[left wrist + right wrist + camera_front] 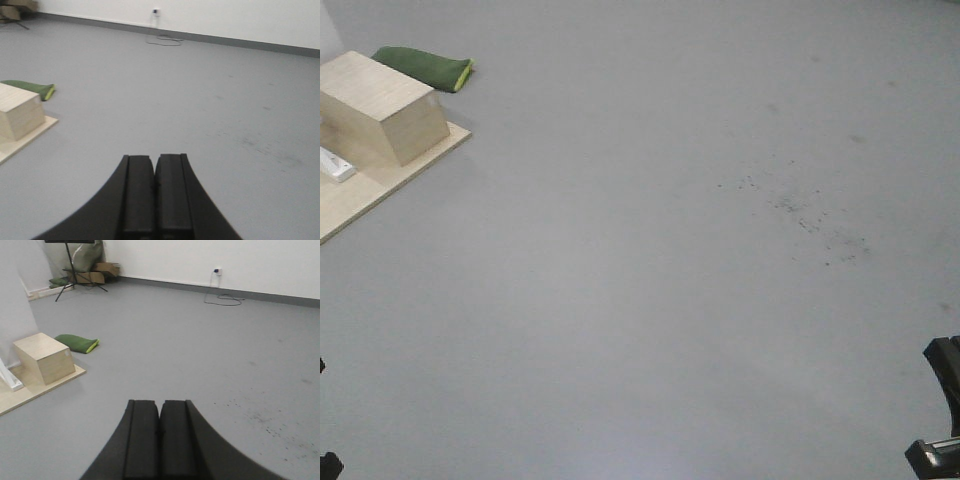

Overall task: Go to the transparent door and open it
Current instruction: 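Turn and drive the base toward the white-framed glass sliding door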

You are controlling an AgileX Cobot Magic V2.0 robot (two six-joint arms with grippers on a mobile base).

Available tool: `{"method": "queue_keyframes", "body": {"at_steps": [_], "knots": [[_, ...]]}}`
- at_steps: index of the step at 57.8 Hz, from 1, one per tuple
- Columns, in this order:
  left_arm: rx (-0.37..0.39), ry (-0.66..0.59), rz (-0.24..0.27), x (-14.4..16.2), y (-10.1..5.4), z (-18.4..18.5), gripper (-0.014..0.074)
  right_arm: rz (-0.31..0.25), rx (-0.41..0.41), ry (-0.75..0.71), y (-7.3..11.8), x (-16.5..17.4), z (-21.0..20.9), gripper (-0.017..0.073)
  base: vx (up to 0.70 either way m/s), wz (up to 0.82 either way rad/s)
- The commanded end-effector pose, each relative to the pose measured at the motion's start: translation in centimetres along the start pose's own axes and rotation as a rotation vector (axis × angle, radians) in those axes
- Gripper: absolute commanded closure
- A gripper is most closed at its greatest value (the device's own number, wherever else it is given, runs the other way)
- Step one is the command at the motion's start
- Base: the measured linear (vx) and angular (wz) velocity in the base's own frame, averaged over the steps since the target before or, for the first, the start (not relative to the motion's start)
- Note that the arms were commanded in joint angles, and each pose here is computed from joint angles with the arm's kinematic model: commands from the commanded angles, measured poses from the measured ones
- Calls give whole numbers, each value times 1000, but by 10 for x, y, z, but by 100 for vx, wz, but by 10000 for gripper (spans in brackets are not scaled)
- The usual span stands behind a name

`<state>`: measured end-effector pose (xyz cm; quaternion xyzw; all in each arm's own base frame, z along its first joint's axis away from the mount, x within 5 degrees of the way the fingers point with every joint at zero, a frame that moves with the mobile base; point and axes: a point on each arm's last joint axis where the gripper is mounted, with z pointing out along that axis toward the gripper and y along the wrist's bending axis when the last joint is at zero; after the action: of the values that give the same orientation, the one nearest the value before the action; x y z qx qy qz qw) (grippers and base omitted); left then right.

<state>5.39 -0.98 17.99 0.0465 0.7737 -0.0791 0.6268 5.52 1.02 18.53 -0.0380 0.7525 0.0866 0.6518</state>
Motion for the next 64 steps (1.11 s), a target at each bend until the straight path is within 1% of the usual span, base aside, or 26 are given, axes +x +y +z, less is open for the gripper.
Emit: {"method": "queue_keyframes", "body": {"at_steps": [1, 64], "knots": [[13, -66, -10, 0, -1, 1, 594, -9, 1, -83, 0, -4, 0, 559, 49, 48], [13, -66, -10, 0, -1, 1, 594, -9, 1, -82, 0, -3, 0, 559, 52, 62]]}}
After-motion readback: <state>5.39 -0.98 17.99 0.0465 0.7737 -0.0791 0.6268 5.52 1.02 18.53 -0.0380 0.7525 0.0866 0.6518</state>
